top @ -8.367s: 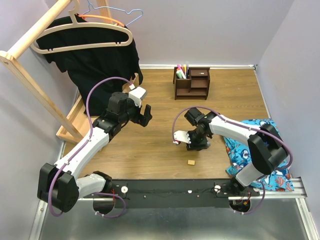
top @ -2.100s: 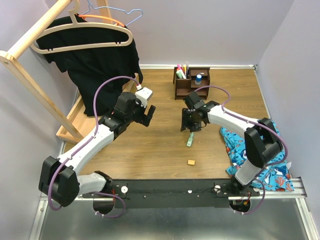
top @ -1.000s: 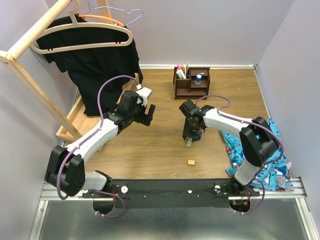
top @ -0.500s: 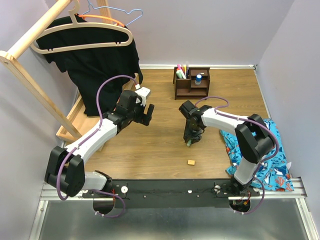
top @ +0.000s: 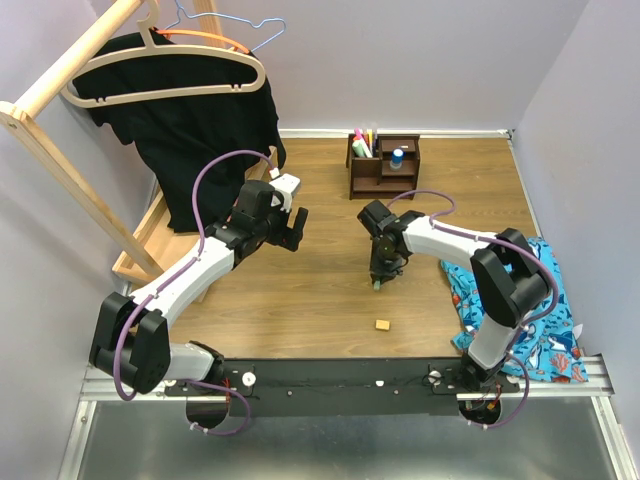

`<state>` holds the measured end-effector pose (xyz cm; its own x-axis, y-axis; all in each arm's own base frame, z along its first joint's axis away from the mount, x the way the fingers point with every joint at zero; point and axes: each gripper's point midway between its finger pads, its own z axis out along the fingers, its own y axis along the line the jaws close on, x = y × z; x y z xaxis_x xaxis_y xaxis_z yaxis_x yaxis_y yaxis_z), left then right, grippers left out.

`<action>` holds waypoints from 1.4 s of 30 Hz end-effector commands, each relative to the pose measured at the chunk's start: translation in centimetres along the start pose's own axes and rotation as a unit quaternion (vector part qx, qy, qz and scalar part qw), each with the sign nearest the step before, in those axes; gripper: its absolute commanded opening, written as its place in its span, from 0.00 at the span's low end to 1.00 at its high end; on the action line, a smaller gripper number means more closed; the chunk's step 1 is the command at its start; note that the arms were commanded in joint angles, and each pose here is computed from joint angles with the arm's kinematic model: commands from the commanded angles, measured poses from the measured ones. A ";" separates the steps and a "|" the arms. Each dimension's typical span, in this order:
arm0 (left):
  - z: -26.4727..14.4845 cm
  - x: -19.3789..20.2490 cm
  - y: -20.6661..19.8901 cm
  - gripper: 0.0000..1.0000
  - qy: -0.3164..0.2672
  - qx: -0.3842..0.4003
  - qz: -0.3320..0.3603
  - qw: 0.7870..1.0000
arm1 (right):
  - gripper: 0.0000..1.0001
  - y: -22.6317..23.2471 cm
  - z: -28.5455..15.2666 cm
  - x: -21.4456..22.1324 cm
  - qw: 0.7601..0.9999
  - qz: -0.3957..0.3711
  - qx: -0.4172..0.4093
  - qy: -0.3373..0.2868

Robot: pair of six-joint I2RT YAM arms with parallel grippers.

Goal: Sort the stationery into containers
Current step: Pick up the stationery from the center of the board, then place the pen in the storage box.

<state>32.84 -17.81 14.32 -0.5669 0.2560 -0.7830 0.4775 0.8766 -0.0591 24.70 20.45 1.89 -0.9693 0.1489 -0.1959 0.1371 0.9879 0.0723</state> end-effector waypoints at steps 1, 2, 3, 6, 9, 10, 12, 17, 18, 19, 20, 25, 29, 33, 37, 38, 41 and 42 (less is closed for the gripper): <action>0.0 -2.0 -0.1 0.99 -0.025 0.005 -0.001 1.000 | 0.04 1.0 -0.9 -2.4 0.993 -0.076 -0.051 -0.074; 0.0 -2.1 0.0 0.99 -0.027 0.004 0.000 1.000 | 0.04 0.5 -0.6 -2.6 0.991 -0.092 -0.048 -0.086; -0.1 -2.4 0.0 0.99 -0.030 0.004 0.000 1.000 | 0.04 1.1 -0.8 -3.9 0.986 -0.100 -0.058 -0.122; -0.1 -2.9 0.6 0.99 -0.036 -0.002 -0.005 0.999 | 0.11 0.9 -0.9 -6.4 0.968 -0.149 -0.056 -0.196; -0.2 -3.6 1.3 0.99 -0.042 -0.007 -0.014 0.999 | 0.23 0.7 -0.6 -7.6 0.951 -0.199 -0.047 -0.231; -0.2 -3.7 1.3 0.99 -0.042 -0.007 -0.017 0.999 | 0.24 0.6 -0.5 -7.8 0.943 -0.231 -0.044 -0.237; -0.5 -4.4 1.8 0.99 -0.049 -0.008 -0.025 0.998 | 0.27 0.6 -0.7 -9.1 0.935 -0.230 -0.034 -0.268; -1.1 -5.5 2.9 0.99 -0.063 -0.005 -0.064 0.996 | 0.55 1.2 -1.2 -10.2 0.924 -0.238 -0.046 -0.295; -1.3 -5.7 3.6 0.99 -0.066 -0.009 -0.076 0.995 | 0.58 1.1 -1.2 -9.9 0.926 -0.239 -0.048 -0.287; -1.5 -5.9 3.8 0.99 -0.068 -0.006 -0.081 0.994 | 0.59 1.2 -1.8 -9.9 0.927 -0.234 -0.053 -0.288; -1.7 -6.1 4.0 0.99 -0.072 -0.009 -0.083 0.994 | 0.60 1.2 -1.9 -9.6 0.928 -0.235 -0.055 -0.285; -2.2 -5.7 4.4 0.99 -0.077 -0.019 -0.079 0.994 | 0.60 0.0 -2.6 -8.4 0.929 -0.234 -0.055 -0.280; -2.6 -4.9 4.1 0.99 -0.078 -0.015 -0.083 0.993 | 0.59 -0.1 -2.3 -7.1 0.930 -0.242 -0.074 -0.265; -2.5 -4.2 4.1 0.99 -0.074 -0.017 -0.084 0.994 | 0.57 -0.1 -1.9 -6.1 0.930 -0.254 -0.090 -0.250; -2.5 -4.2 3.9 0.99 -0.077 -0.017 -0.076 0.994 | 0.57 -0.1 -1.4 -6.1 0.930 -0.262 -0.088 -0.244; -2.5 -4.2 3.7 0.99 -0.077 -0.016 -0.073 0.994 | 0.57 0.1 -1.4 -6.1 0.929 -0.265 -0.092 -0.241; -2.5 -4.1 3.6 0.99 -0.076 -0.016 -0.071 0.994 | 0.57 0.3 -1.0 -6.1 0.929 -0.269 -0.093 -0.234; -2.5 -4.0 3.5 0.99 -0.076 -0.015 -0.071 0.994 | 0.56 0.3 -0.9 -6.1 0.930 -0.269 -0.092 -0.234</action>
<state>35.38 -14.35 17.94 -0.5494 0.0696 -0.8327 0.3595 0.9193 -0.1604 30.45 19.45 4.66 -0.6788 -0.2985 -0.6709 -0.3932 0.9194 -0.0113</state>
